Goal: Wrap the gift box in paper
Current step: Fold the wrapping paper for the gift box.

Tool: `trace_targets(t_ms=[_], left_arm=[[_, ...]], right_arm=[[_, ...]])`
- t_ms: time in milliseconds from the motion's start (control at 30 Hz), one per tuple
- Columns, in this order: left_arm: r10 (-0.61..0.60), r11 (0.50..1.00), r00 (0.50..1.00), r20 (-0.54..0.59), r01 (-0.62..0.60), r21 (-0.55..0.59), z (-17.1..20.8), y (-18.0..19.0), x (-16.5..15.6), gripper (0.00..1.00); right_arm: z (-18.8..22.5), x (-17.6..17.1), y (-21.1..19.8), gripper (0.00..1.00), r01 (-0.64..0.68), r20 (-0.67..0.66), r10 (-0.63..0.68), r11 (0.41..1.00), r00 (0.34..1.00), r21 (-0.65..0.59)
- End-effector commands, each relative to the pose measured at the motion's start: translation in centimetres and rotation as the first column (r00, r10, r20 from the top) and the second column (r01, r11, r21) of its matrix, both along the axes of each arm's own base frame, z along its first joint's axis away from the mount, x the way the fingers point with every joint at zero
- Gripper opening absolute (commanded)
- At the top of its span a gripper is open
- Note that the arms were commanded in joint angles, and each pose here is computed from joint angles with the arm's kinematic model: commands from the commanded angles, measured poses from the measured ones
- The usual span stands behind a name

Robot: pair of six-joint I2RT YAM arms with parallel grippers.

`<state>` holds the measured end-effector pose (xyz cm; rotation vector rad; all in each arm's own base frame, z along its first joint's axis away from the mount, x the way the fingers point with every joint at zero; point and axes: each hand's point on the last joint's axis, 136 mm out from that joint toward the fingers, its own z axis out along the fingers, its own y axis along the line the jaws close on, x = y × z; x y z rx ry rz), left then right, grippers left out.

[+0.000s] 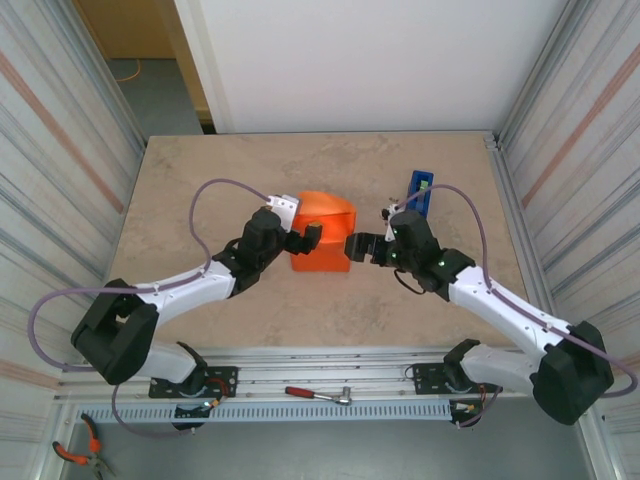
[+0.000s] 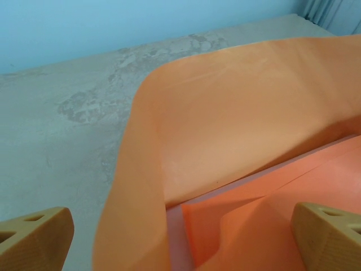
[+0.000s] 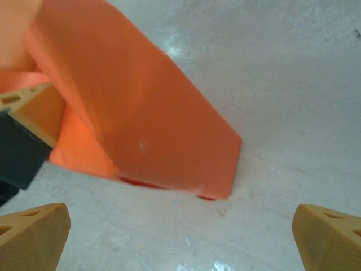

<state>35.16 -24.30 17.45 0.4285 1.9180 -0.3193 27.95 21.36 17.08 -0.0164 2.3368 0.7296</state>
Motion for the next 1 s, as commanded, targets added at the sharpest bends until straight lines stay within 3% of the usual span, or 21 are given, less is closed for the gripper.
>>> trace_targets(t_ms=[0,200,467,600,733,967], left_arm=[[0.047,0.998,0.999,0.027,-0.048,0.032,0.1,0.8,0.7,0.99],[0.045,0.999,0.999,0.017,-0.045,0.030,-0.2,0.9,0.5,0.99],[0.049,0.999,0.998,0.046,-0.050,0.010,1.6,1.2,0.5,0.99],[0.050,0.995,0.995,0.090,-0.042,-0.086,5.6,2.3,0.3,0.99],[0.021,0.968,0.996,0.092,0.003,-0.252,8.8,4.6,-0.4,0.99],[-0.015,0.951,0.997,0.070,0.036,-0.309,7.6,4.9,-2.2,0.97]], right_arm=[[2.7,2.3,1.5,0.99,-0.008,0.096,0.007,1.000,0.995,0.003],[2.3,5.2,3.0,0.99,0.024,0.103,-0.019,0.999,0.995,-0.049],[-3.3,6.1,1.5,0.98,0.124,0.015,-0.123,0.977,0.992,-0.173],[-4.6,5.7,1.1,0.96,0.138,-0.016,-0.144,0.970,0.989,-0.200],[-5.2,5.3,0.7,0.96,0.146,-0.030,-0.156,0.966,0.987,-0.212],[-5.7,4.9,0.6,0.96,0.147,-0.042,-0.160,0.964,0.986,-0.222]])
